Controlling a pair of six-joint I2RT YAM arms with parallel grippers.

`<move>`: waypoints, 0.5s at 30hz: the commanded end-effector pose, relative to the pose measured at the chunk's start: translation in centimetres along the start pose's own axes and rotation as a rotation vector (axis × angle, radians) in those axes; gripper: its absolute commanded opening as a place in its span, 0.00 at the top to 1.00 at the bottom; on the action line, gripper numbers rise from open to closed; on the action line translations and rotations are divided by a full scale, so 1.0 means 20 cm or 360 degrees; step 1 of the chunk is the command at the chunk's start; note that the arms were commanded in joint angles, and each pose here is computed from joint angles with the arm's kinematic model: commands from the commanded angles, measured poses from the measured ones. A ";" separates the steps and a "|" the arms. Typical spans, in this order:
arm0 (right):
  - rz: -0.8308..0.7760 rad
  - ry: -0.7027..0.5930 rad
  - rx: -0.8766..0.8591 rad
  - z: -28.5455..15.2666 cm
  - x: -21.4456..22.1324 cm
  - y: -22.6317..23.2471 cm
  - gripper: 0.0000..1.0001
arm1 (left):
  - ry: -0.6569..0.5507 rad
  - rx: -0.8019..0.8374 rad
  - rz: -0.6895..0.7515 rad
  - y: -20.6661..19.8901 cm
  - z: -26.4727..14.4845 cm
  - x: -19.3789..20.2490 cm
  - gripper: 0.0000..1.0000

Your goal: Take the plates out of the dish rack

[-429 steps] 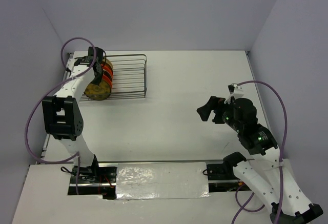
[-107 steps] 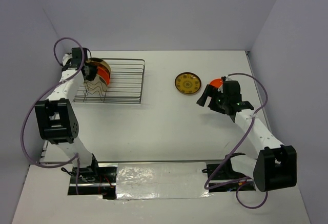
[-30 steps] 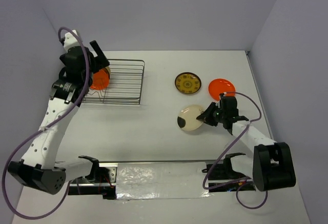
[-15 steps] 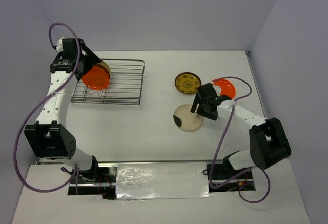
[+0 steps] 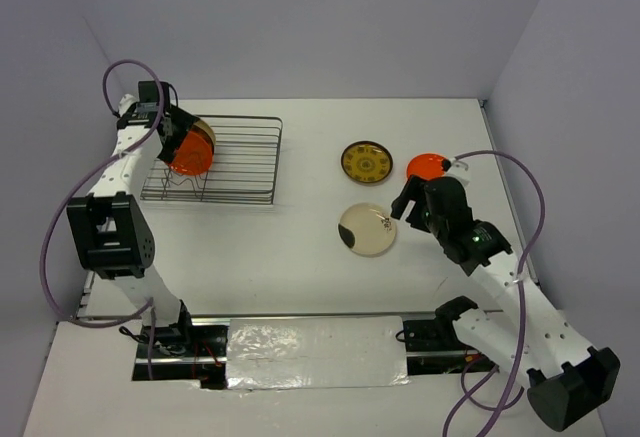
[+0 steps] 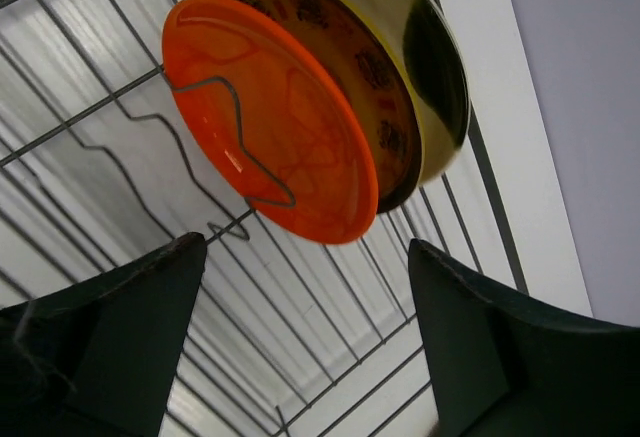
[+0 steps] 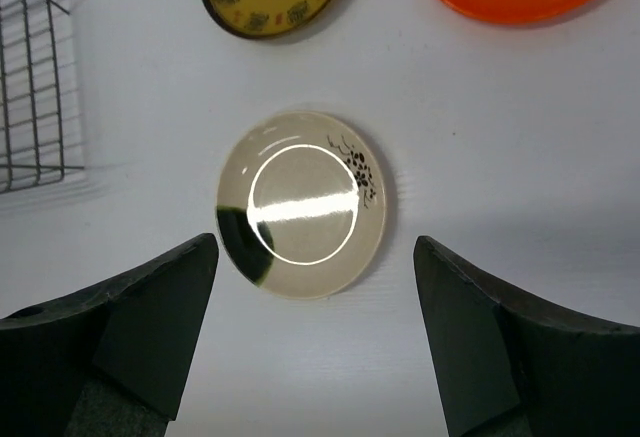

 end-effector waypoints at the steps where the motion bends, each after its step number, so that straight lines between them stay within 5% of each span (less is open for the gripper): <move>1: -0.0076 0.0111 -0.0092 0.05 0.13 0.02 0.14 | -0.0088 0.0103 -0.0088 -0.15 0.04 -0.08 0.11; 7: -0.0110 0.0190 -0.0113 0.12 0.20 0.03 0.14 | -0.0081 -0.0002 -0.0075 -0.11 0.21 -0.04 0.13; 13: -0.0138 0.0218 -0.0093 0.17 0.21 0.04 0.14 | -0.0124 -0.0028 -0.0070 -0.07 0.24 -0.04 0.35; 15: -0.0135 0.0225 -0.0100 0.18 0.21 0.05 0.14 | -0.0132 -0.0028 -0.0078 -0.06 0.24 -0.04 0.36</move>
Point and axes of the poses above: each gripper's point midway between its finger pads, its own z axis out along the fingers, its own y axis along the line the jaws close on, x = y × z, the point moved 4 cm from there along -z, back along the fingers, and after that the axes turned 12 degrees about -z, right-handed, at the moved point
